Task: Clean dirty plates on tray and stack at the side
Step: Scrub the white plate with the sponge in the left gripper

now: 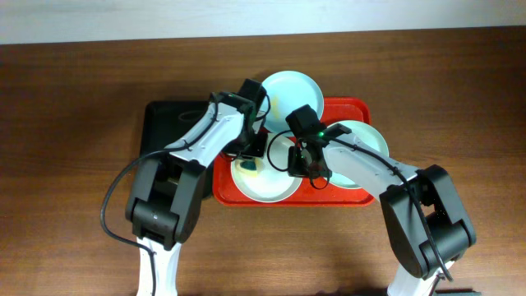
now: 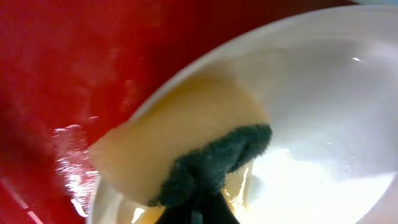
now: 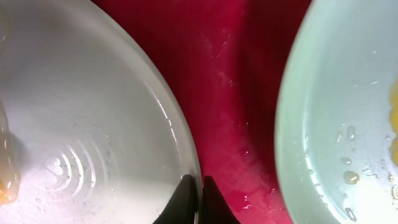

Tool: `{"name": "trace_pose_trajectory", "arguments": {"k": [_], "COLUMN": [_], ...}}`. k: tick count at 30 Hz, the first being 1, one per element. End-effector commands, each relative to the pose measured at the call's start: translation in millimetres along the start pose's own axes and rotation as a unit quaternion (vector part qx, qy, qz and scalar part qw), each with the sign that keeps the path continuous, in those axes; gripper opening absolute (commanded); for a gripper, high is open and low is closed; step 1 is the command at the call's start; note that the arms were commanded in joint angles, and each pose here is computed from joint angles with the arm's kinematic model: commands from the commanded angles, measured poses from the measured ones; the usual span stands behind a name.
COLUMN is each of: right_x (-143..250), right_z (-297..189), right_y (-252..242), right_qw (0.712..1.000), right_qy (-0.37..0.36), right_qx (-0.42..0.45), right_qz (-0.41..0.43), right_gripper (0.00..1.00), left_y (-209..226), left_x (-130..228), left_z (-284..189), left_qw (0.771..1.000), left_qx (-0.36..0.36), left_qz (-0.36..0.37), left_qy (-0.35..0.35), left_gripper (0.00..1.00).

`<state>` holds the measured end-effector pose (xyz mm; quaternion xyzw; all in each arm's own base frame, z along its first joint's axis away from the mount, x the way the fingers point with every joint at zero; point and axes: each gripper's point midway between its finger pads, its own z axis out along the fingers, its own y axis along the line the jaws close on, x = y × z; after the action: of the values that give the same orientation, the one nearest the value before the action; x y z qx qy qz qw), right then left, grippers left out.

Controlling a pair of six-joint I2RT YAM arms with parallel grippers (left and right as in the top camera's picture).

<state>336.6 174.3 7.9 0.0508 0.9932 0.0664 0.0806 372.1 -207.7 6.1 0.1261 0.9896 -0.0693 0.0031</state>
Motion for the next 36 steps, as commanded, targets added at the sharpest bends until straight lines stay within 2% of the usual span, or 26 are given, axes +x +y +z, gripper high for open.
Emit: {"name": "trace_pose_trajectory", "arguments": {"k": [1, 6, 9, 21, 25, 36], "right_x": [0.7, 0.8, 0.8, 0.7, 0.7, 0.7], "right_z": [-1.2, -1.2, -1.2, -1.2, -1.2, -1.2], "right_y": [0.1, 0.0, 0.0, 0.1, 0.1, 0.1], "right_qw": [1.0, 1.0, 1.0, 1.0, 1.0, 1.0], "right_qy": [-0.006, -0.006, -0.006, -0.006, -0.006, -0.006], "right_qx": [0.006, 0.006, 0.006, 0.006, 0.006, 0.006], "right_qz": [-0.011, -0.012, -0.011, -0.011, -0.011, -0.011], "right_gripper": [0.04, 0.04, 0.04, 0.04, 0.04, 0.04], "left_y": [-43.9, -63.3, -54.1, -13.6, -3.5, -4.9], "left_x": [34.7, 21.9, 11.1, -17.9, -9.9, 14.5], "left_z": [45.0, 23.4, 7.7, -66.2, -63.2, -29.1], "left_qw": [0.994, 0.981, 0.981, 0.996, 0.998, 0.998], "left_qx": [0.071, 0.178, 0.184, 0.073, 0.039, 0.008], "left_qz": [0.014, 0.007, -0.006, -0.005, -0.031, -0.062], "left_qy": [0.079, 0.076, 0.062, -0.059, -0.046, -0.019], "left_gripper": [0.0, 0.0, 0.0, 0.0, 0.0, 0.0]}}
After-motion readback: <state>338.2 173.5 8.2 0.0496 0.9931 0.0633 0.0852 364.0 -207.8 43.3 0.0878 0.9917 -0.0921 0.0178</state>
